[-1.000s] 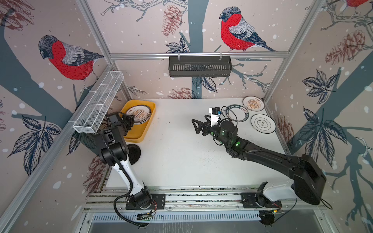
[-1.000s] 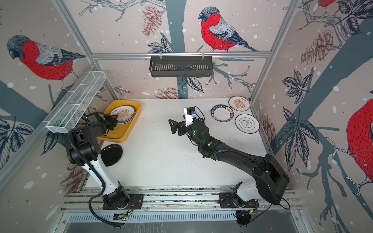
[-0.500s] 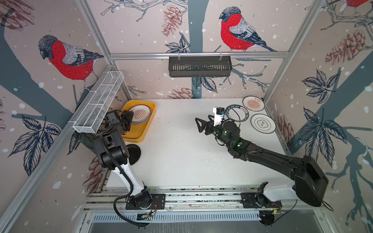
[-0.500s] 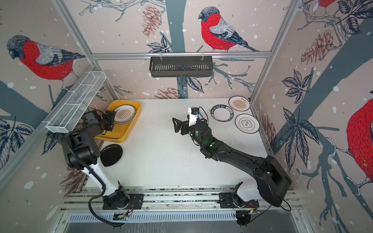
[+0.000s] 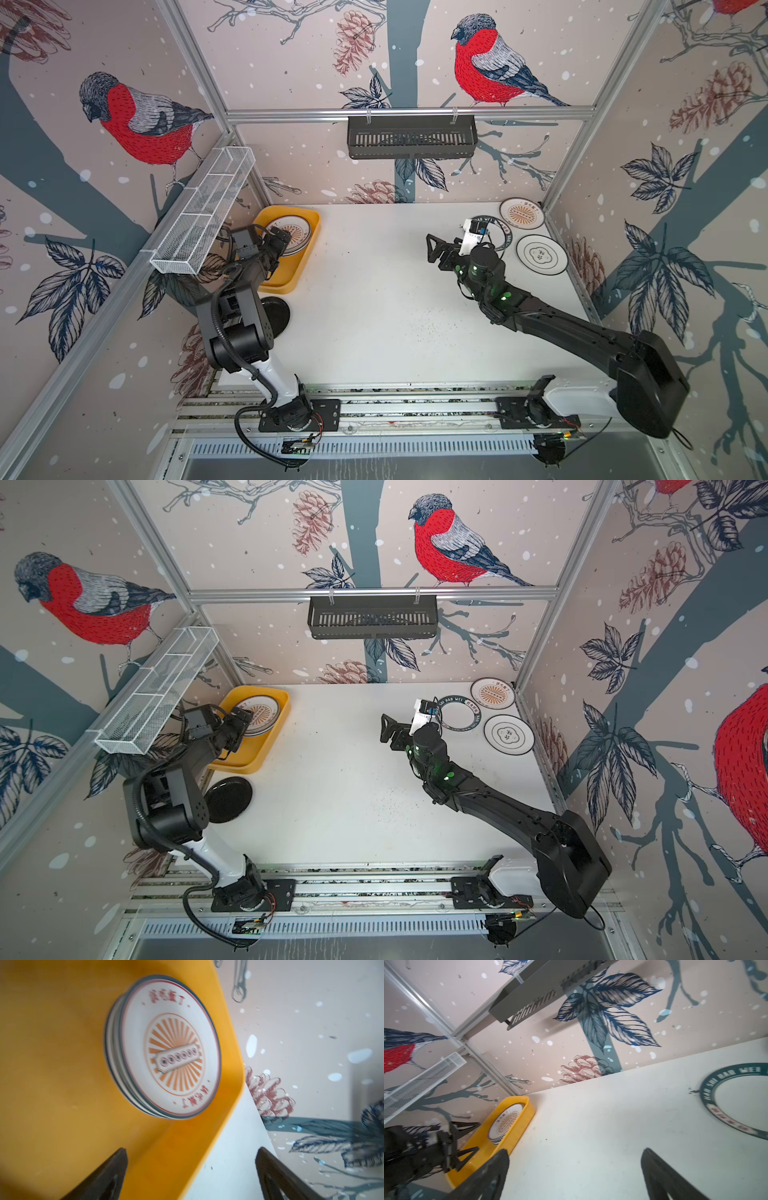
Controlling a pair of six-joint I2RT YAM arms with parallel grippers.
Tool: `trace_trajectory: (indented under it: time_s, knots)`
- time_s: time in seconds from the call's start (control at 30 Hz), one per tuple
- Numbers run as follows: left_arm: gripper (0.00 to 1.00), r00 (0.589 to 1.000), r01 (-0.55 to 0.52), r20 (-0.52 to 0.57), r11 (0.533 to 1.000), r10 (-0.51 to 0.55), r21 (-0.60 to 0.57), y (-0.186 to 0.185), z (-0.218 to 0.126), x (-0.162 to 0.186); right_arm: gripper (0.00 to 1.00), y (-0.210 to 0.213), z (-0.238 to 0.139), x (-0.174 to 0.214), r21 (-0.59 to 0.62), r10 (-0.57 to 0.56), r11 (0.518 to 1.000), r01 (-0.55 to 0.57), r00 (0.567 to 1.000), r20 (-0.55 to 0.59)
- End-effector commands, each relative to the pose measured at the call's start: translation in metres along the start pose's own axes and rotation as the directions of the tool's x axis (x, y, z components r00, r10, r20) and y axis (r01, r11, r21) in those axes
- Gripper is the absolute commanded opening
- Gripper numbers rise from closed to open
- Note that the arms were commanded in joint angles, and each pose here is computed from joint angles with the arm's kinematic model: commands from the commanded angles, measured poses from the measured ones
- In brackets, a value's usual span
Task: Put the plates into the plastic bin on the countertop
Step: 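Open the left gripper and release the plate against the stack, then move the right gripper to the green-ring plate while left gripper approaches it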
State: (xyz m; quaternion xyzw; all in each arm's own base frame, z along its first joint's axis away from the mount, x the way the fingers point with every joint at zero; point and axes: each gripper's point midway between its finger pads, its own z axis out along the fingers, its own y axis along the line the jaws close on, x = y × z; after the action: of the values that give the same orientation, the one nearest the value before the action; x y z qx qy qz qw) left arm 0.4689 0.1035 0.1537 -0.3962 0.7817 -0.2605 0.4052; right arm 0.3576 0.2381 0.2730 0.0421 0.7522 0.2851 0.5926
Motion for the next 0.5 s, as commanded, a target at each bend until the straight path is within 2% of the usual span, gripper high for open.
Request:
trace_trajectory:
  time_s: [0.0, 0.1, 0.17, 0.3, 0.47]
  knots:
    - [0.96, 0.985, -0.150, 0.099, 0.982, 0.139, 0.116, -0.044, -0.013, -0.008, 1.00, -0.034, -0.006, -0.004, 0.134, 0.032, 0.990, -0.034, 0.999, 0.017]
    - [0.96, 0.976, -0.213, 0.083, 0.953, 0.200, 0.214, -0.076, -0.020, 0.013, 1.00, -0.075, -0.006, -0.002, 0.260, 0.085, 0.962, -0.085, 0.996, 0.010]
    - [0.96, 0.973, -0.231, 0.051, 0.927, 0.227, 0.296, -0.096, -0.025, 0.032, 1.00, -0.098, -0.007, -0.001, 0.301, 0.112, 0.948, -0.107, 0.994, 0.000]
    - [0.96, 0.960, -0.228, -0.042, 0.862, 0.276, 0.453, -0.130, -0.031, 0.084, 1.00, -0.133, -0.007, -0.004, 0.338, 0.145, 0.932, -0.132, 0.989, -0.014]
    - [0.96, 0.921, -0.264, -0.101, 0.792, 0.377, 0.550, -0.165, -0.041, 0.143, 0.99, -0.172, -0.003, -0.010, 0.362, 0.189, 0.916, -0.171, 0.982, -0.015]
